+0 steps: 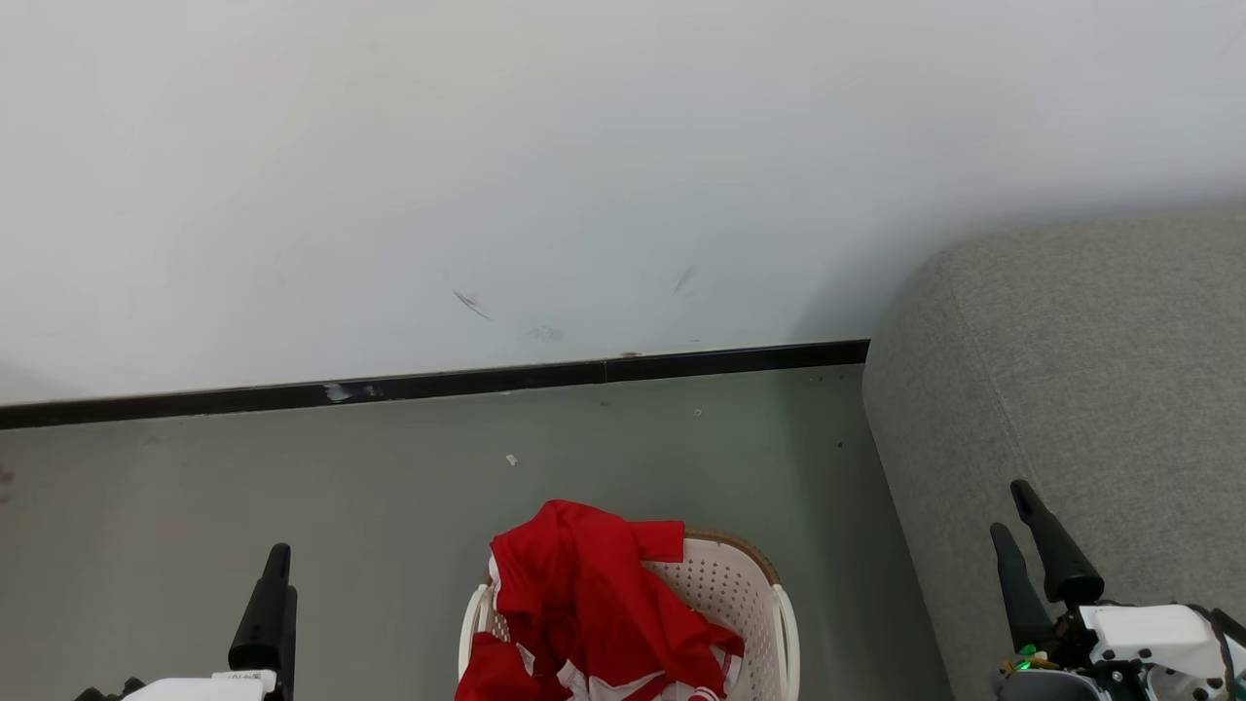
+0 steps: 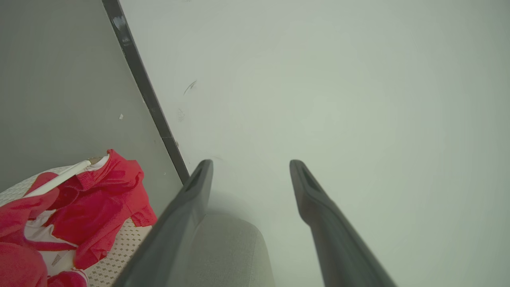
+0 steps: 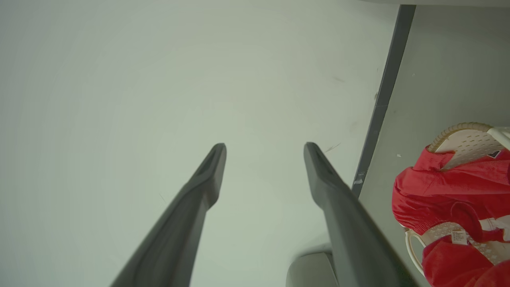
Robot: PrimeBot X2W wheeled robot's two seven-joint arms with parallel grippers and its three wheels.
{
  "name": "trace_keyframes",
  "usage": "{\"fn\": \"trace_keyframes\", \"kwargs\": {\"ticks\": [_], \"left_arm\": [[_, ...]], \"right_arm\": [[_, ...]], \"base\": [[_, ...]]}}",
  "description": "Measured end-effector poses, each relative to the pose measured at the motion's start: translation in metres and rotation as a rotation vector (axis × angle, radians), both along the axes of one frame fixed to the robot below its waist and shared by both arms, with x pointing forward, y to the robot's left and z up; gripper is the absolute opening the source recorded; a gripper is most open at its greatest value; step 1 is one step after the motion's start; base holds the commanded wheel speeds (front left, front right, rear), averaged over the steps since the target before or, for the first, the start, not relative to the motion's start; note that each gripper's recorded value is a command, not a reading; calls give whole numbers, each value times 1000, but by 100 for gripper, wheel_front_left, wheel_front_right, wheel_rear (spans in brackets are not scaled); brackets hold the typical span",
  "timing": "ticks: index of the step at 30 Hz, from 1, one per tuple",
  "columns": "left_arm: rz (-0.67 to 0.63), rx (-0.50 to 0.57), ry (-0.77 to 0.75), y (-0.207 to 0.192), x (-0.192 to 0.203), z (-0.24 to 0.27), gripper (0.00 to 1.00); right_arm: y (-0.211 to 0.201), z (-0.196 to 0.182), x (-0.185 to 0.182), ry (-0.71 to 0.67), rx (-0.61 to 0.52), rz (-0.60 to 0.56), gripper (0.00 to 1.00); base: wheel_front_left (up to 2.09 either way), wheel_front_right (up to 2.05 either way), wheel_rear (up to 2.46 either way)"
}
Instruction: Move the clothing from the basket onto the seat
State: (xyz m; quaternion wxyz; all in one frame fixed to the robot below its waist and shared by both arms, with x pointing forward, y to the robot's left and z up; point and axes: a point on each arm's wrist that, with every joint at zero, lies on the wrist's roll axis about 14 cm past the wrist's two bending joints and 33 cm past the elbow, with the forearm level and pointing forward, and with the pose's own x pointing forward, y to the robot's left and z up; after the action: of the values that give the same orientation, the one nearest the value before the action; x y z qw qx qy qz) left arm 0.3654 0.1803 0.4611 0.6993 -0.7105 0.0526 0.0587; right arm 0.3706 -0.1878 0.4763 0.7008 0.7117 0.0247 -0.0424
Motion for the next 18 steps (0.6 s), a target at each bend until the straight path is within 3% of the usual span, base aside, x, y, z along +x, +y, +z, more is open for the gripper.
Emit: {"fn": "trace_keyframes", "kwargs": {"ticks": [9,18], "left_arm": [[-3,69,-34,2,8,11,100],[-17,206,-45,4,9,15,100]], "right_arm": [[2,10,3,-32,-72,8,100],[4,28,10,-90,-201,27,100]], "base": [[0,0,0],[0,0,0]]}}
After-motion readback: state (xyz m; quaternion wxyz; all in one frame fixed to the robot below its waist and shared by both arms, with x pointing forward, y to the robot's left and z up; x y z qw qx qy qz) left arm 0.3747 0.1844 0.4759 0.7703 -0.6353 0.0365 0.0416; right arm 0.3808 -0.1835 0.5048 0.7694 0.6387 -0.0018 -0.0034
